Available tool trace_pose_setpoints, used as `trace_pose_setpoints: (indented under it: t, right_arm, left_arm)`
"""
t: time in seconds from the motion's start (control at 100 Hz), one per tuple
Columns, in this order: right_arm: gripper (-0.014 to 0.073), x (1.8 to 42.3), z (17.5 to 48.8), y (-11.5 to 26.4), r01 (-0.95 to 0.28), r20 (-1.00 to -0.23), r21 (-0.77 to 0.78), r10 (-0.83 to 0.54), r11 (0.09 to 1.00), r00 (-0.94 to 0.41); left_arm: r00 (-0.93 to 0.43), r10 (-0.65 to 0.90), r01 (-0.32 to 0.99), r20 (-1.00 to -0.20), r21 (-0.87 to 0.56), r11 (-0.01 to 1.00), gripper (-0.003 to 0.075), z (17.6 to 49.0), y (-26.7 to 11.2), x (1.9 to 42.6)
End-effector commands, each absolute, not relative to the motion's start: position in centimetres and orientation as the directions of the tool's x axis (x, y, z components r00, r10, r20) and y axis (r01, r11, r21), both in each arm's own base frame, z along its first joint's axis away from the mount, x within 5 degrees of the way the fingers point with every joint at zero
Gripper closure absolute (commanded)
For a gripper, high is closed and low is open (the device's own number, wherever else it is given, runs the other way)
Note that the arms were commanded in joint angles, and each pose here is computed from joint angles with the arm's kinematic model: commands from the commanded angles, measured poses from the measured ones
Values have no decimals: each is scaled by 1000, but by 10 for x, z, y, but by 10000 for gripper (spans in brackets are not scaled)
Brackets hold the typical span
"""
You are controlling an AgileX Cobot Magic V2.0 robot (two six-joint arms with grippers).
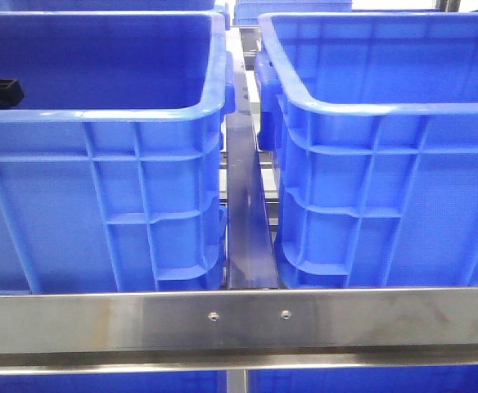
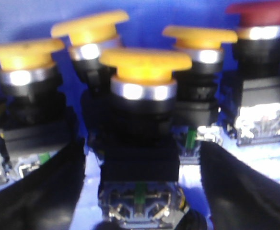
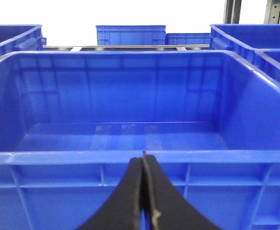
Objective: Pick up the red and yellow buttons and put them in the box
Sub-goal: 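Grasp a yellow-capped button with the left gripper and lift it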
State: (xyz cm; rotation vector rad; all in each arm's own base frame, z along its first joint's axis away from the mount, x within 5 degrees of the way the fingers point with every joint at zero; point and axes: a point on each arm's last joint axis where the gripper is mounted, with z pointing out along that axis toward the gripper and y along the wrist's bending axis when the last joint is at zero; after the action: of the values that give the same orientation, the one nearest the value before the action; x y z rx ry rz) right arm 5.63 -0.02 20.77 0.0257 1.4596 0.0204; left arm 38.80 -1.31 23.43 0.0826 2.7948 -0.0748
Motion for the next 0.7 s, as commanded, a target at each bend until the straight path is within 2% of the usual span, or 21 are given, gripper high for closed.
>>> trace_pose_setpoints:
  t: [0.0,0.15,0.24,0.39,0.6,0.69]
  right_arm:
    - [663,52,222,0,-1,-973,23,23,1000,231]
    - [663,52,222,0,-1,-973,23,23,1000,231]
    - [663,52,222,0,-1,-973,23,23,1000,231]
    - [663,52,222,0,-1,-973,23,23,1000,231]
    - [663,52,222,0,-1,-973,23,23,1000,231]
    - [663,52,222,0,-1,-973,23,23,1000,231]
  left_arm:
    - [-891,34,65,-452,-52,997,324,263,-15,390]
    - [-891,34,65,-453,-52,997,482,263,-15,390]
    - [-882,33,64,-470,-51,997,535,265,-15,391]
    - [-852,31,65,-522,-48,997,542,280,-15,388]
    - [-802,23,70,-597,-55,996,542,316,-15,370]
    - [-770,46,123,-636,-77,989,542,334,-20,361]
